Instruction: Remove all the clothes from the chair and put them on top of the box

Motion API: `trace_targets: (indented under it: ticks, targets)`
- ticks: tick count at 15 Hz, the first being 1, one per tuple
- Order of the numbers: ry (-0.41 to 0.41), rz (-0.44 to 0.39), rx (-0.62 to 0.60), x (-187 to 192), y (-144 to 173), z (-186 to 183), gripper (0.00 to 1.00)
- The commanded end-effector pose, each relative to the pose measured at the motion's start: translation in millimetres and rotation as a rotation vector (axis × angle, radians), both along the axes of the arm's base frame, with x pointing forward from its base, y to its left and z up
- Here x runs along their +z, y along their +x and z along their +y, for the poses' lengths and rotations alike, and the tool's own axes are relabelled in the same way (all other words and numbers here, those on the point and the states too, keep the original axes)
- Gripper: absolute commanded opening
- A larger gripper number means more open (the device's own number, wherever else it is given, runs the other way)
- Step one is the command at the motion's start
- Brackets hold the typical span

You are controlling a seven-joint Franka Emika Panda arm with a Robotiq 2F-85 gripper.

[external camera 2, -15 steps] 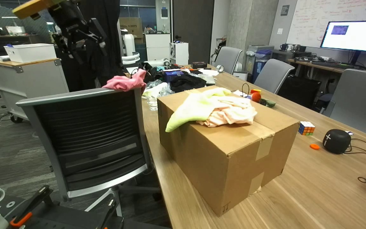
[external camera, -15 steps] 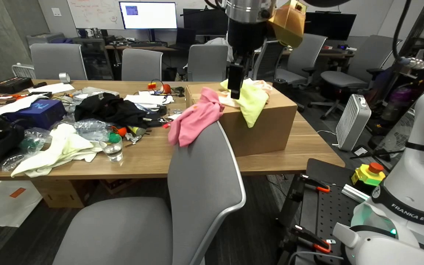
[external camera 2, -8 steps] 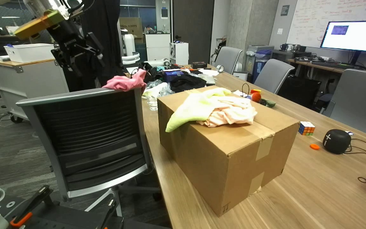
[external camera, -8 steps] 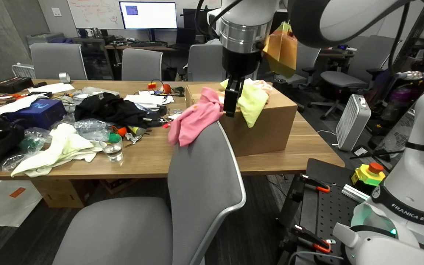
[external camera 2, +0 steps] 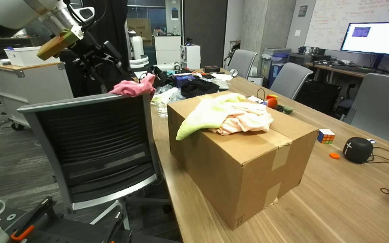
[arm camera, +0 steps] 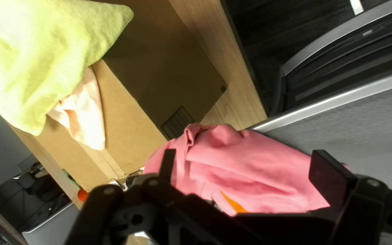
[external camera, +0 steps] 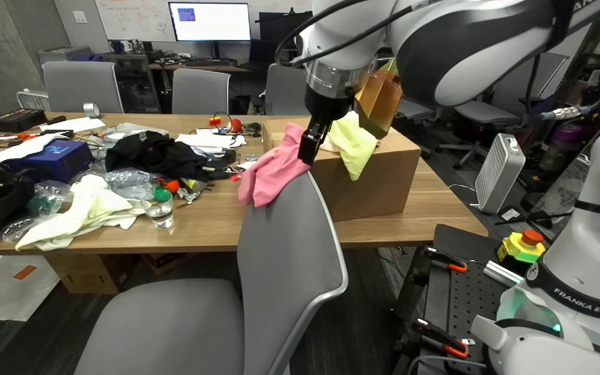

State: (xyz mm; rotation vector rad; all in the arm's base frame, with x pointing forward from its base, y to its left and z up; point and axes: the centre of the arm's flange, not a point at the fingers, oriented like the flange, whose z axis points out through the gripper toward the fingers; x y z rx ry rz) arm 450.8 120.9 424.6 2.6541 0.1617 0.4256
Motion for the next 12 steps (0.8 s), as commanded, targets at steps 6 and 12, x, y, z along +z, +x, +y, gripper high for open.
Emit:
trace_targets:
  ticks: [6, 12]
  targets:
    - [-0.006, -0.114, -0.116, -25, 12, -9, 1.0]
    - [0.03, -0.146, -0.155, -25, 16, -3, 1.0]
